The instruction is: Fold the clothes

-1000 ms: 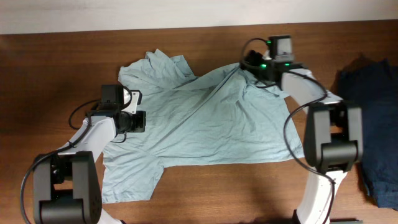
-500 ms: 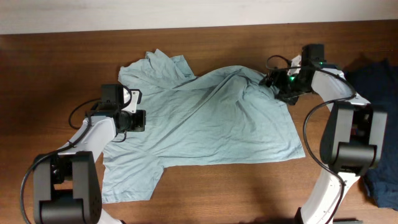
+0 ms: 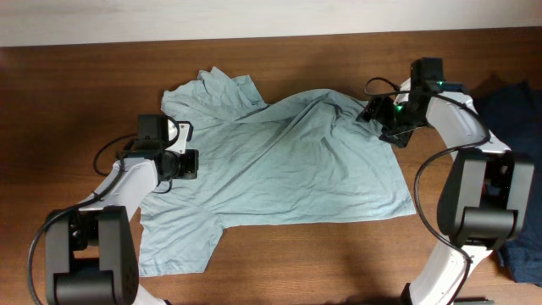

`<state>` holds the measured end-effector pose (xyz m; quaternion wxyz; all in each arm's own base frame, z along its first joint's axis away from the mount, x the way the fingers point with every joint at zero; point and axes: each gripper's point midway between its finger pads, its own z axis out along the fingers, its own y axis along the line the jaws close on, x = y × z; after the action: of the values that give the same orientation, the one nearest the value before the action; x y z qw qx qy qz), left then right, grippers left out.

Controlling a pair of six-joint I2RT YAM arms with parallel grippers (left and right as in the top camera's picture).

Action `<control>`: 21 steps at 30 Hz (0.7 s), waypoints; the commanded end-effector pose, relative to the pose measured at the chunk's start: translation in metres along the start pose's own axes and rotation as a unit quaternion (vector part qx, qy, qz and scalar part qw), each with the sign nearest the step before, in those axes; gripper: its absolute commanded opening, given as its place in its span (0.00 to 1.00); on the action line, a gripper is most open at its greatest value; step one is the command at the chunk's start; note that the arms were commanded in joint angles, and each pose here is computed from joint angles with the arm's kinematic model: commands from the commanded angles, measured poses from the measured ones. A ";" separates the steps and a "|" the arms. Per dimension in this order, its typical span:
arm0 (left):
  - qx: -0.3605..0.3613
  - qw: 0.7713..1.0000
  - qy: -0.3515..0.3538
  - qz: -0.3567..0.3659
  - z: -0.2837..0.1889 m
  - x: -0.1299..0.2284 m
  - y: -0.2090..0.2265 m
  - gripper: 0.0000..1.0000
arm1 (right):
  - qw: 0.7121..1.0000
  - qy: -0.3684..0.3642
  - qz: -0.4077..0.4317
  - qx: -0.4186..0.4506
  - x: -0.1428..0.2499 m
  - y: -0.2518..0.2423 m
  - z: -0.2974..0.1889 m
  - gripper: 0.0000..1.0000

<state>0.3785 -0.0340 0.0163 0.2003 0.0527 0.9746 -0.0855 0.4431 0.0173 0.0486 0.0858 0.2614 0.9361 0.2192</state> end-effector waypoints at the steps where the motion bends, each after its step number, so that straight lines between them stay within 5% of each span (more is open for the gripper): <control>1: 0.001 1.000 0.005 0.010 0.003 0.003 0.000 0.00 | 0.999 -0.027 0.039 0.012 -0.004 0.000 0.004 0.82; 10: 0.001 1.000 0.005 0.010 0.003 0.003 -0.001 0.00 | 0.989 -0.055 0.135 -0.006 -0.018 0.004 0.013 0.72; 21: 0.001 1.000 0.005 0.010 0.003 0.003 0.000 0.00 | 0.983 -0.040 0.181 0.019 -0.005 -0.004 0.022 0.81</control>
<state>0.3785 -0.0340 0.0163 0.2003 0.0527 0.9746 -0.0855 0.4582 0.0179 0.0414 0.0884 0.4180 0.8755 0.2257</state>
